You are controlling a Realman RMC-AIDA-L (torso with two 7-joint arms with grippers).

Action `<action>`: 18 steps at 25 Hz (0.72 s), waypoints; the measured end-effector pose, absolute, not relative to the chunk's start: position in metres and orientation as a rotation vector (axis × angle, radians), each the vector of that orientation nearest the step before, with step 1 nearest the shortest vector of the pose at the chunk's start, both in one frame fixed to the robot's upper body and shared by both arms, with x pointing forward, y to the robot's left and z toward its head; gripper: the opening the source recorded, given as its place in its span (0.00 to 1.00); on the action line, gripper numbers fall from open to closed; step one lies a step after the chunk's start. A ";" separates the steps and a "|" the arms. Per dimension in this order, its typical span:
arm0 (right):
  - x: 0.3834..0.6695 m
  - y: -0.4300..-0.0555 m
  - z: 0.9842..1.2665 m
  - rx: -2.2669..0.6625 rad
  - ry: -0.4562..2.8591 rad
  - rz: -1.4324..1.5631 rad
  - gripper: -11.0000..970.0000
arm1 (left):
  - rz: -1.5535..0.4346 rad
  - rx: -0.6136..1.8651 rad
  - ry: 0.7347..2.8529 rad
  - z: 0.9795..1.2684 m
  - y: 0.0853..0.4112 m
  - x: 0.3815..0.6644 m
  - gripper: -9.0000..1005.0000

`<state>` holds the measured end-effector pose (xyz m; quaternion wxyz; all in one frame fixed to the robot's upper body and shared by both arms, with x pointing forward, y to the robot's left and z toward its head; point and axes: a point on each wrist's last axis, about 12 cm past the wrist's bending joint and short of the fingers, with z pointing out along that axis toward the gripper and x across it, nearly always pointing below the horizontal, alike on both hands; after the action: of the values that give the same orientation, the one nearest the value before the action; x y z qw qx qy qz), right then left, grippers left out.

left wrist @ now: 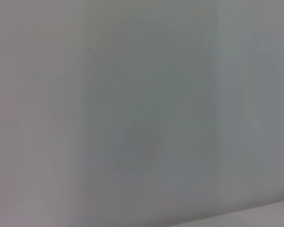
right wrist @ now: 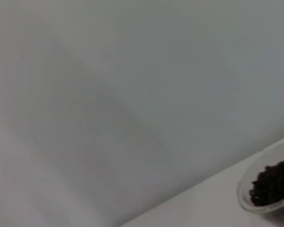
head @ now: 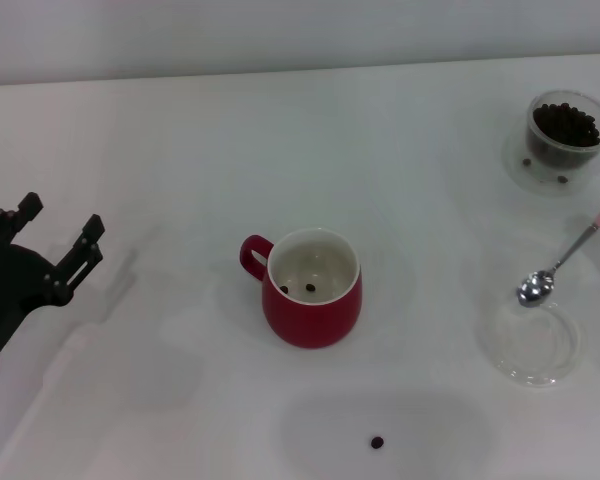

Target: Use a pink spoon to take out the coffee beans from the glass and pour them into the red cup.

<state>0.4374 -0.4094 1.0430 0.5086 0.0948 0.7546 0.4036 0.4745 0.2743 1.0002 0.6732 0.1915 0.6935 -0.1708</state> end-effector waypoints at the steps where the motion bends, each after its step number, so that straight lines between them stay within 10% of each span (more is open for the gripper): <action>1: 0.435 -0.411 1.042 0.236 1.823 0.965 0.17 | -0.383 0.431 1.563 1.000 0.275 0.475 0.77; 18: 0.425 -0.404 1.028 0.279 1.890 1.004 0.18 | -0.361 0.434 1.564 1.002 0.277 0.480 0.77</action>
<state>0.4246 -0.4042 1.0283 0.4720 0.1141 0.7720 0.4101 0.4804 0.2771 1.0016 0.6739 0.1927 0.6950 -0.1604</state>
